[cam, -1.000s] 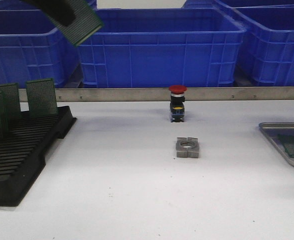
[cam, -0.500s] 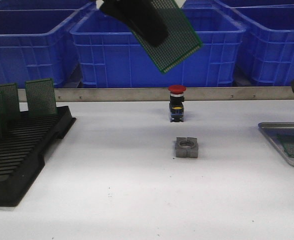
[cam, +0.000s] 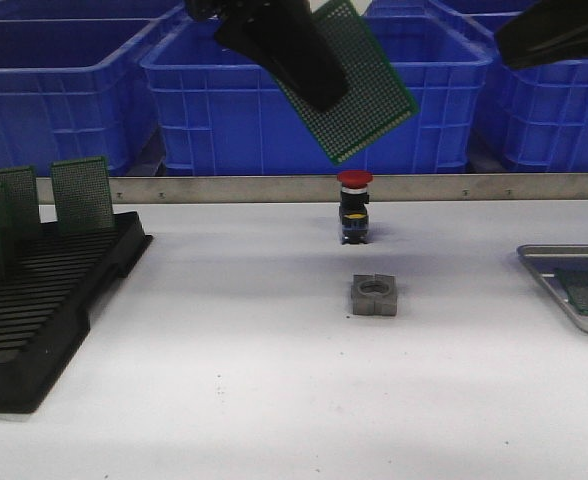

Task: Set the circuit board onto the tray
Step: 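Grasp the second board's lower edge with the right gripper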

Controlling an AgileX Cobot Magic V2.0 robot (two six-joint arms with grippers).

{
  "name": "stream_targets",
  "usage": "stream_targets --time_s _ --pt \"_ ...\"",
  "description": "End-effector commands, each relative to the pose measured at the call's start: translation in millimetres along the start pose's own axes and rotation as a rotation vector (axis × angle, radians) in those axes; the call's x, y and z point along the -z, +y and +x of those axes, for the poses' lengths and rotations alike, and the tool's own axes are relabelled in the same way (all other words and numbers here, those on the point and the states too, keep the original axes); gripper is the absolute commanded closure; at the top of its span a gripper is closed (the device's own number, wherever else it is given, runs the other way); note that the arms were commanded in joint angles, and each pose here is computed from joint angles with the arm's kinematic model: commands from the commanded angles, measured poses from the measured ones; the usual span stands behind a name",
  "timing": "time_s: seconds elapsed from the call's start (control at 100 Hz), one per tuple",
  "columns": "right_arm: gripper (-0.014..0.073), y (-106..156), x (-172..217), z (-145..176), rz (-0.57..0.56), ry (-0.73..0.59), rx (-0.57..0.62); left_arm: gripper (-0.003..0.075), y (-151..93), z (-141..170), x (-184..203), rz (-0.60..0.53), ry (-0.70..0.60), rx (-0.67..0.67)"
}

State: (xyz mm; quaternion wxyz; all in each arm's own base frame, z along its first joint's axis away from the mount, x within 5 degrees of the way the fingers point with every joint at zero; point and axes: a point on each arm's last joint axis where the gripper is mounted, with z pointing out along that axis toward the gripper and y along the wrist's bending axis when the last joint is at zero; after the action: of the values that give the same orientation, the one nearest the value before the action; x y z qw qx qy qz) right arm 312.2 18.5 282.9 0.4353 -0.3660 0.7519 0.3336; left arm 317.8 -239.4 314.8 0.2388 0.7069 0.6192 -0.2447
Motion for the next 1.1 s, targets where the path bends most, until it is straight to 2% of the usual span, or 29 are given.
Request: stream_targets --time_s 0.0,0.28,0.61,0.73,0.99,1.05,1.09 --pt "0.0165 35.6 0.0 -28.6 -0.173 -0.078 0.139 0.0738 -13.2 -20.2 19.5 0.006 -0.072 -0.023" --pt "0.0174 61.6 -31.0 -36.1 -0.267 -0.049 0.193 0.0738 -13.2 -20.4 19.5 0.007 -0.074 -0.023" --pt "0.0189 66.2 -57.2 -29.1 -0.293 0.007 0.193 0.0738 -13.3 -20.7 19.6 0.008 -0.077 -0.021" --pt "0.0295 64.2 -59.4 -27.0 -0.284 0.019 0.192 0.0739 -13.3 -20.7 19.6 0.008 -0.077 -0.021" --pt "0.062 64.1 -59.5 -26.8 -0.283 0.021 0.193 0.0738 -13.3 -20.7 19.6 0.008 -0.077 -0.021" --pt "0.0671 64.1 -59.4 -26.8 -0.284 0.021 0.193 0.0738 -13.4 -20.8 19.6 0.008 -0.078 -0.021" --pt "0.0662 64.2 -59.4 -26.8 -0.285 0.021 0.193 0.0738 -13.4 -20.8 19.6 0.008 -0.078 -0.021"
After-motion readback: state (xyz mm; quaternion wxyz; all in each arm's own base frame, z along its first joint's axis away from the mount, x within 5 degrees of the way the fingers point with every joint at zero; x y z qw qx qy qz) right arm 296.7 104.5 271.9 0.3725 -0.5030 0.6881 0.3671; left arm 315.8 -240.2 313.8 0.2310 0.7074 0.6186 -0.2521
